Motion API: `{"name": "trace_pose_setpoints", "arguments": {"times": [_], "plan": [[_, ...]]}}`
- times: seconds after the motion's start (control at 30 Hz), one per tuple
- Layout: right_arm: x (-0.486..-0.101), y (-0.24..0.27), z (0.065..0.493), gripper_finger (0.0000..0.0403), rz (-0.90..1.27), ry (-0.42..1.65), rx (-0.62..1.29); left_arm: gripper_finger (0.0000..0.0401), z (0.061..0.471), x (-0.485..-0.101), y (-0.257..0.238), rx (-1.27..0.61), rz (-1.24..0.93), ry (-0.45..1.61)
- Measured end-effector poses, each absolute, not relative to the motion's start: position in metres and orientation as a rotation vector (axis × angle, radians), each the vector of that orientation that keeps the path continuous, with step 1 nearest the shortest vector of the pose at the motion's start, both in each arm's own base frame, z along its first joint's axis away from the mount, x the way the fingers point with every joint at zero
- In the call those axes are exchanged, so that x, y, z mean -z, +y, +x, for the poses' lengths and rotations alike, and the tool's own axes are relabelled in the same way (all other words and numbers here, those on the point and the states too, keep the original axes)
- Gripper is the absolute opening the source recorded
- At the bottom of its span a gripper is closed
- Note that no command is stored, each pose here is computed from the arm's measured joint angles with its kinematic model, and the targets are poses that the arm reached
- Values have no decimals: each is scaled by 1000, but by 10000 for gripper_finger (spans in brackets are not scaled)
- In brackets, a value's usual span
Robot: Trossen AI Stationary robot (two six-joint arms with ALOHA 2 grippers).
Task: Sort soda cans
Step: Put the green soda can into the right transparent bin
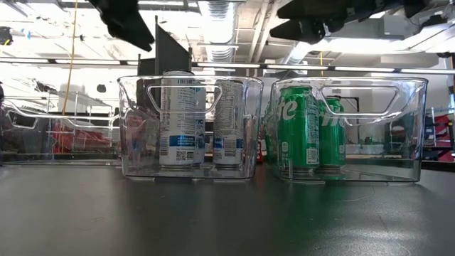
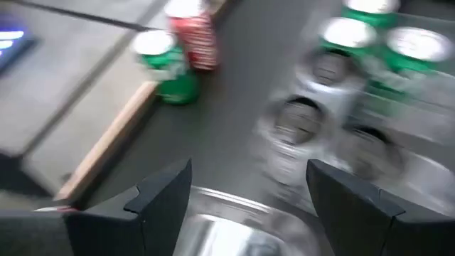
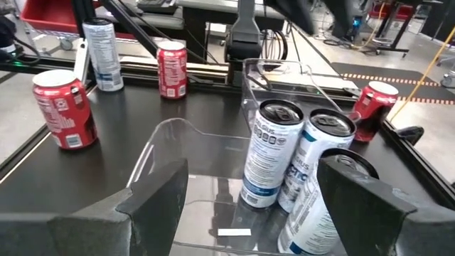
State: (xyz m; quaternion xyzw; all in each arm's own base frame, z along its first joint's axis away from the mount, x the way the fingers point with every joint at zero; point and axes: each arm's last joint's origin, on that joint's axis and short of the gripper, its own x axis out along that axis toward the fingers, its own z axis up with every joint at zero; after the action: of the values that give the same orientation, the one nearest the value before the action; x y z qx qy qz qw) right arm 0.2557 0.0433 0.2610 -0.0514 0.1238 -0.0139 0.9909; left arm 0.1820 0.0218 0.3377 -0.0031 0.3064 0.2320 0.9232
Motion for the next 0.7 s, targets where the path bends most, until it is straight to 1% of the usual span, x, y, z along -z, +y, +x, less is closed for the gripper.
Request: {"name": "trace_pose_setpoints", "arguments": {"times": [0.1,0.2,0.47,0.7], "plan": [[-261,43,256,330,-103,248,28,271,181,-334,8,-336,-23,673],[-261,44,256,330,-104,248,27,271,181,-329,-4,-260,-41,724],[-261,44,256,330,-97,248,27,266,187,-321,-37,-182,19,761],[-261,44,256,330,-94,247,27,255,182,-316,-53,-144,-95,845]]}}
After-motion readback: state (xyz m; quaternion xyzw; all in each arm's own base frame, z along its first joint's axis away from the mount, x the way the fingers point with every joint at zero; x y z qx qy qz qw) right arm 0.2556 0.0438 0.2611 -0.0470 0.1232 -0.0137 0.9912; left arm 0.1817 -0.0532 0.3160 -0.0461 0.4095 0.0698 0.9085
